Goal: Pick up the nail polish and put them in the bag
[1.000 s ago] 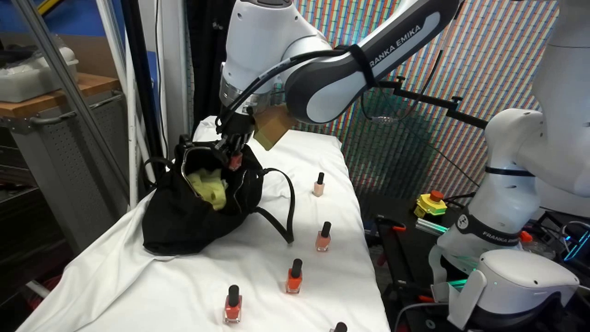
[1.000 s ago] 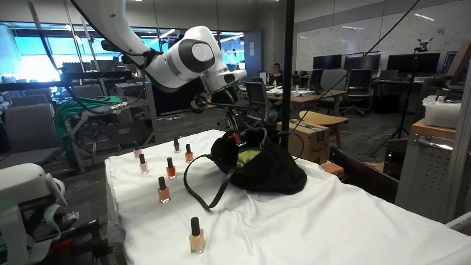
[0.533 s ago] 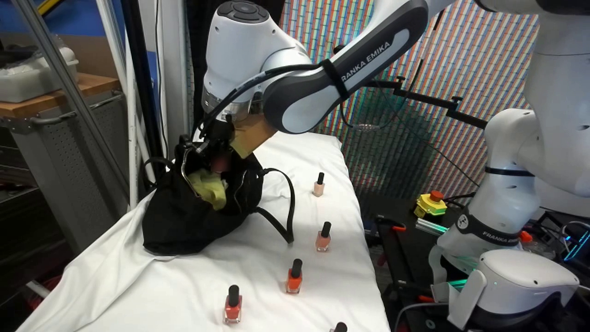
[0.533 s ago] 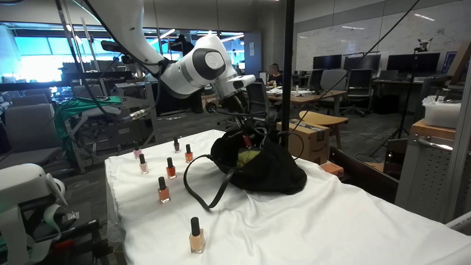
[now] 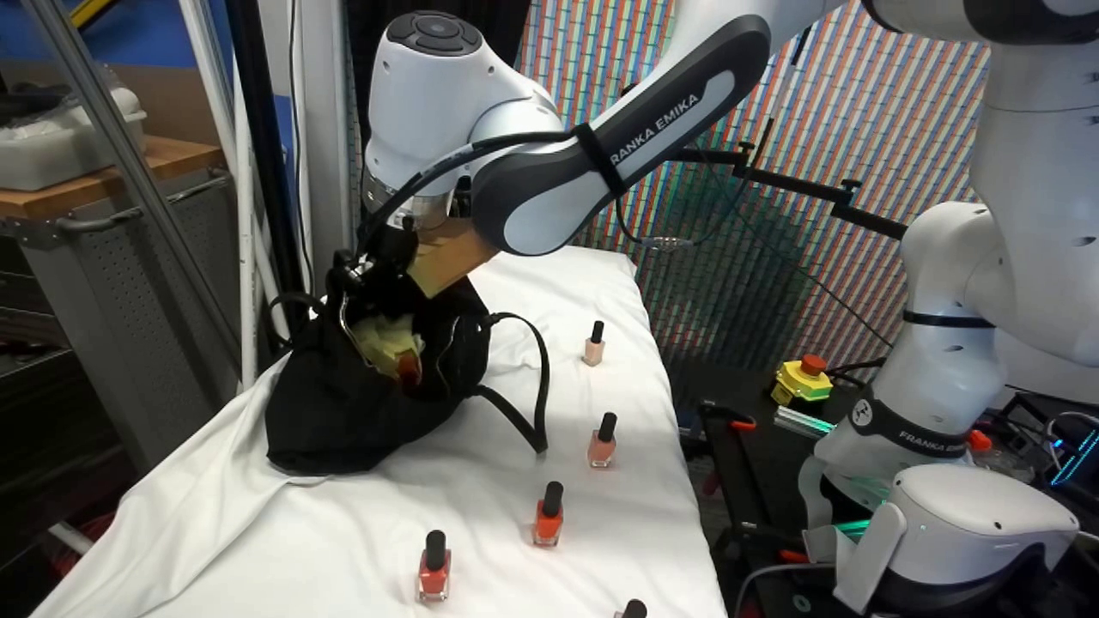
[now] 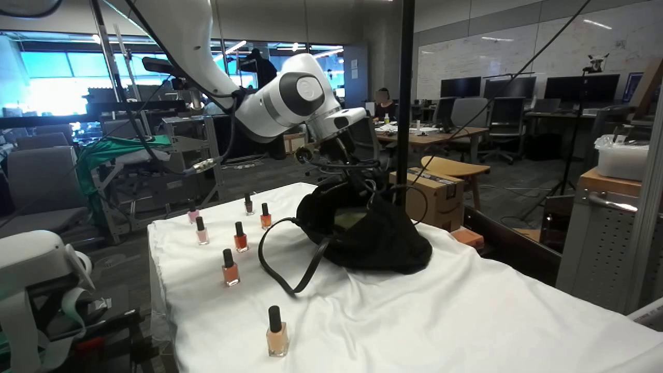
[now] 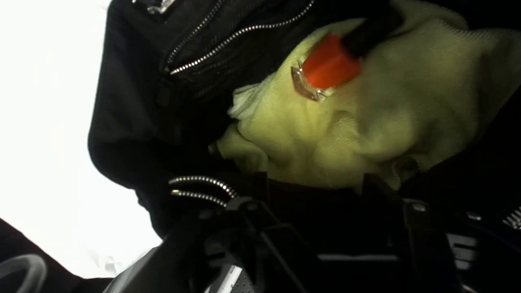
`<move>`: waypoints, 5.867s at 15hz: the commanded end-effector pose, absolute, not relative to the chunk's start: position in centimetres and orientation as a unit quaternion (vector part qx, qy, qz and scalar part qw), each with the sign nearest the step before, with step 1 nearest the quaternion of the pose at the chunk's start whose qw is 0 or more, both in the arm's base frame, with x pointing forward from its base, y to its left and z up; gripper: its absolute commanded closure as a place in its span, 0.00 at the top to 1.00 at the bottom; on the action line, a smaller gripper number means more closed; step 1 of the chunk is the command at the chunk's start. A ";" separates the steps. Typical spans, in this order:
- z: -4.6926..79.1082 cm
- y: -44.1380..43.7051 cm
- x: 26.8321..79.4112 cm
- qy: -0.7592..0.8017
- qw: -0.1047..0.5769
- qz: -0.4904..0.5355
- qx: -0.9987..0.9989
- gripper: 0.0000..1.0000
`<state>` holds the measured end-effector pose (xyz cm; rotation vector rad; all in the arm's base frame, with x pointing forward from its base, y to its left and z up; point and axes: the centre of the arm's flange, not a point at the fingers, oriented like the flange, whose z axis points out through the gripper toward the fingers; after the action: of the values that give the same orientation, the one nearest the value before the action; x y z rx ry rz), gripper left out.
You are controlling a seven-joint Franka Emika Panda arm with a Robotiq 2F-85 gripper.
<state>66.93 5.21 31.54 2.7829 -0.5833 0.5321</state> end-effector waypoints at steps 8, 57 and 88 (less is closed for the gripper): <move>34.6 2.8 62.2 -0.185 0.124 0.168 0.960 1.00; 21.4 -12.7 42.7 -0.159 -0.019 -0.019 0.987 1.00; 19.3 -13.2 43.6 -0.152 -0.027 -0.050 0.987 0.60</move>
<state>43.21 -13.18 20.34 3.1489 -0.4819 -0.1241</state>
